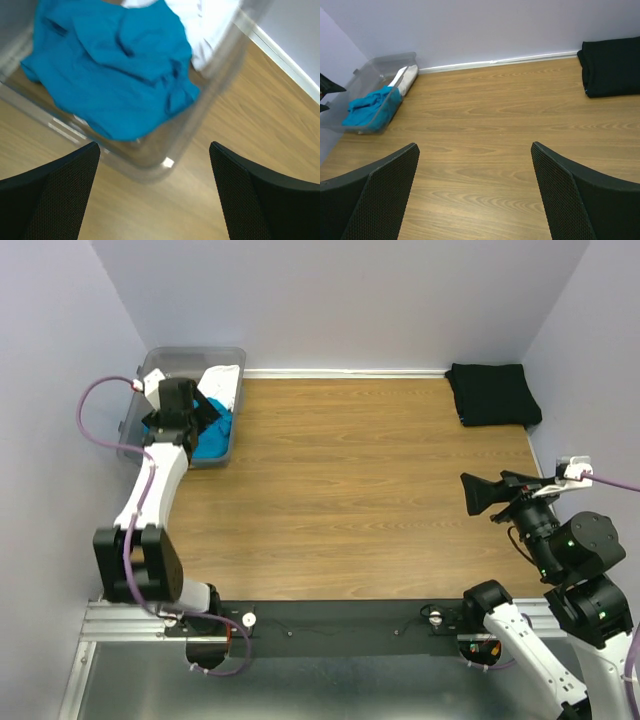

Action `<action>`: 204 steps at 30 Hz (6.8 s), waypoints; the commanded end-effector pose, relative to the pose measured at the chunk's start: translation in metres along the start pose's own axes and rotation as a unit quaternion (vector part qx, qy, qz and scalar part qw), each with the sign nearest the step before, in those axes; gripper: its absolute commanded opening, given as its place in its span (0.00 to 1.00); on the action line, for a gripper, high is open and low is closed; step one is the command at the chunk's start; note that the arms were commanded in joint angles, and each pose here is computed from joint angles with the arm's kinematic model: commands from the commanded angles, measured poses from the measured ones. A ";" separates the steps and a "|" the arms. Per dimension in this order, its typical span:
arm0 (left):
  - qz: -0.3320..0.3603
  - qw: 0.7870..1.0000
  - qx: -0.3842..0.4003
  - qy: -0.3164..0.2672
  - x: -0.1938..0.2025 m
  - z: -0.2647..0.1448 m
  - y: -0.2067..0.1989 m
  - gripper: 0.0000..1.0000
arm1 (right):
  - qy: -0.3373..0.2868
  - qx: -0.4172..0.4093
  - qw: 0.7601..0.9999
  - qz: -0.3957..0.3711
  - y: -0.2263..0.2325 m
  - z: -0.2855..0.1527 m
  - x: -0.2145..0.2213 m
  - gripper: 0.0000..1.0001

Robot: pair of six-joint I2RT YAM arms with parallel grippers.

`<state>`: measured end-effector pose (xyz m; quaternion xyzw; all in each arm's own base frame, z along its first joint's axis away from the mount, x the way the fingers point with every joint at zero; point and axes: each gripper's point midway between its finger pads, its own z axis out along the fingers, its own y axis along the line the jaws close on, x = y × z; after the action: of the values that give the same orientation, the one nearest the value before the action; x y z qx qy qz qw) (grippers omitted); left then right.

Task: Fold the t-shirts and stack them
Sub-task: Grab the tshirt from the pile, then move the tshirt to the center of the board, then flatten the tshirt out

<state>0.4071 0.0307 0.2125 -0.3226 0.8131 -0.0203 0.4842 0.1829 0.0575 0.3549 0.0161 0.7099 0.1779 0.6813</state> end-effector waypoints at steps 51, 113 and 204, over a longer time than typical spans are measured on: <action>0.084 0.866 0.472 -0.143 -0.113 -0.149 -0.290 0.00 | 0.069 0.073 0.992 0.082 -0.013 0.042 0.042 1.00; 0.160 0.938 0.296 0.089 0.195 -0.126 -0.060 0.85 | 0.475 -0.029 0.879 -0.008 0.022 0.148 0.265 0.75; 0.473 0.767 0.391 0.187 0.431 -0.105 -0.338 0.57 | 0.348 0.320 0.857 0.205 -0.156 0.078 0.258 0.72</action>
<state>0.3523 -0.4959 0.0524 0.3345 0.8569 -0.1502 0.3625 0.2834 -0.0022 0.0659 0.3130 0.8975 0.0704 0.3027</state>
